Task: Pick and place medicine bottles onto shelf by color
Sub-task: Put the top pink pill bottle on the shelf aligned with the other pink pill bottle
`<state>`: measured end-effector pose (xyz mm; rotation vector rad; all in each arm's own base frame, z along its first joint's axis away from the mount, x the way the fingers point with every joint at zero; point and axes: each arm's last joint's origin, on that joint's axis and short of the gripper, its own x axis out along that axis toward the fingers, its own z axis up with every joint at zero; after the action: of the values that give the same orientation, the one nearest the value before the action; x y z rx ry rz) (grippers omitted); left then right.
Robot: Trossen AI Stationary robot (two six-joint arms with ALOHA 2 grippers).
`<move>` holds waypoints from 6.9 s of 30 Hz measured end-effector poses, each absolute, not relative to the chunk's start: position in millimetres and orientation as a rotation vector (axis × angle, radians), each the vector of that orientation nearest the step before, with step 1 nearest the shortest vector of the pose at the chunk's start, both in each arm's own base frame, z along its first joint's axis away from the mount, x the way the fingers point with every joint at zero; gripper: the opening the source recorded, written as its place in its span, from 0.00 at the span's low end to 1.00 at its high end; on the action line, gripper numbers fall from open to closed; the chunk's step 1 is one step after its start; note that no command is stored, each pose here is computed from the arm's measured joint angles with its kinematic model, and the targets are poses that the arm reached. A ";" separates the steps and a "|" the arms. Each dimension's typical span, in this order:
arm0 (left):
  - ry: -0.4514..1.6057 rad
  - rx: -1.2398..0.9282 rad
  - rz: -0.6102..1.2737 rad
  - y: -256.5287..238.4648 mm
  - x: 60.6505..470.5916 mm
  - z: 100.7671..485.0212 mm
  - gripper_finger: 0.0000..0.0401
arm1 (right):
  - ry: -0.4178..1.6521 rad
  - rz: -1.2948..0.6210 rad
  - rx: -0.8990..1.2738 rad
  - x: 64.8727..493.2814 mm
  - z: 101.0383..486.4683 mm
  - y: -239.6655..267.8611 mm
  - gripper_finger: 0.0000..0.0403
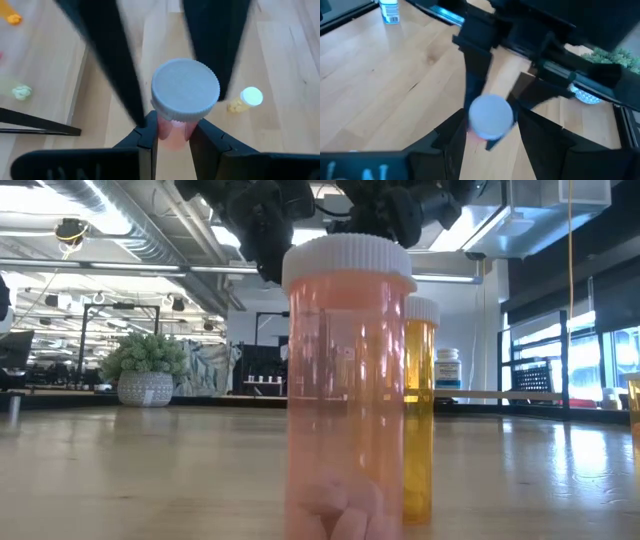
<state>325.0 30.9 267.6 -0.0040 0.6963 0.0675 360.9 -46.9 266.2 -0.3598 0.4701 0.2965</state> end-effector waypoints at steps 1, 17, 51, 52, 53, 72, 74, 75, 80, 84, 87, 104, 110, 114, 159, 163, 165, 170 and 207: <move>0.698 -0.005 0.065 30.8 324.8 267.4 0.17 | 0.473 0.297 -0.359 360.7 265.8 -46.9 0.45; 0.709 -0.004 0.070 31.1 324.2 266.6 0.17 | 0.476 0.303 -0.356 360.3 265.7 -46.6 0.45; 0.716 -0.029 0.152 32.8 323.6 265.1 0.24 | 0.485 0.295 -0.349 362.0 262.9 -47.1 0.32; 0.716 -0.033 0.156 32.9 323.6 265.1 0.26 | 0.485 0.295 -0.349 362.0 262.9 -47.2 0.32; 0.714 -0.032 0.155 32.9 323.7 265.2 0.28 | 0.485 0.295 -0.349 362.0 262.9 -47.2 0.32; 0.712 0.004 0.135 26.7 324.4 265.7 0.35 | 0.495 0.297 -0.296 361.8 262.0 -46.3 0.30; 0.715 0.008 0.130 25.2 324.2 265.7 0.35 | 0.496 0.297 -0.296 361.9 261.8 -46.3 0.30; 0.717 0.010 0.128 24.7 323.8 266.0 0.35 | 0.496 0.298 -0.296 361.9 261.7 -46.3 0.30; 0.751 0.014 0.132 24.7 321.3 264.4 0.35 | 0.498 0.296 -0.296 362.0 261.4 -46.3 0.30; 0.794 0.022 0.151 25.0 318.4 261.5 0.35 | 0.498 0.293 -0.297 362.0 261.4 -46.6 0.30; 0.810 0.019 0.160 25.2 317.2 260.4 0.35 | 0.498 0.293 -0.297 362.0 261.4 -46.4 0.30; 0.800 0.042 0.361 34.1 294.6 280.8 0.35 | 0.576 0.174 -0.187 352.9 265.7 -50.5 0.29; 0.716 0.013 0.385 36.8 272.3 307.2 0.35 | 0.586 0.101 -0.172 335.7 282.9 -60.3 0.29; 0.675 0.009 0.383 35.5 262.8 318.1 0.35 | 0.636 -0.015 -0.133 314.7 296.0 -73.3 0.29; 0.655 0.010 0.387 35.6 262.4 320.6 0.35 | 0.832 -0.517 0.089 300.6 209.1 -167.2 0.29; 0.655 0.010 0.387 35.6 262.4 320.6 0.35 | 0.850 -0.515 0.091 302.0 203.5 -168.0 0.29; 0.655 0.010 0.386 35.6 262.4 320.6 0.35 | 0.851 -0.516 0.090 302.6 202.4 -168.3 0.29; 0.655 0.010 0.387 35.6 262.4 320.6 0.35 | 0.847 -0.530 0.071 303.8 201.8 -169.5 0.29; 0.655 0.010 0.386 35.6 262.4 320.6 0.35 | 0.856 -0.562 0.053 303.2 201.6 -170.2 0.47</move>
<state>262.4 35.6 320.6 0.0101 0.6554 0.3861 303.2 -170.2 201.6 0.0527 0.8565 -0.5624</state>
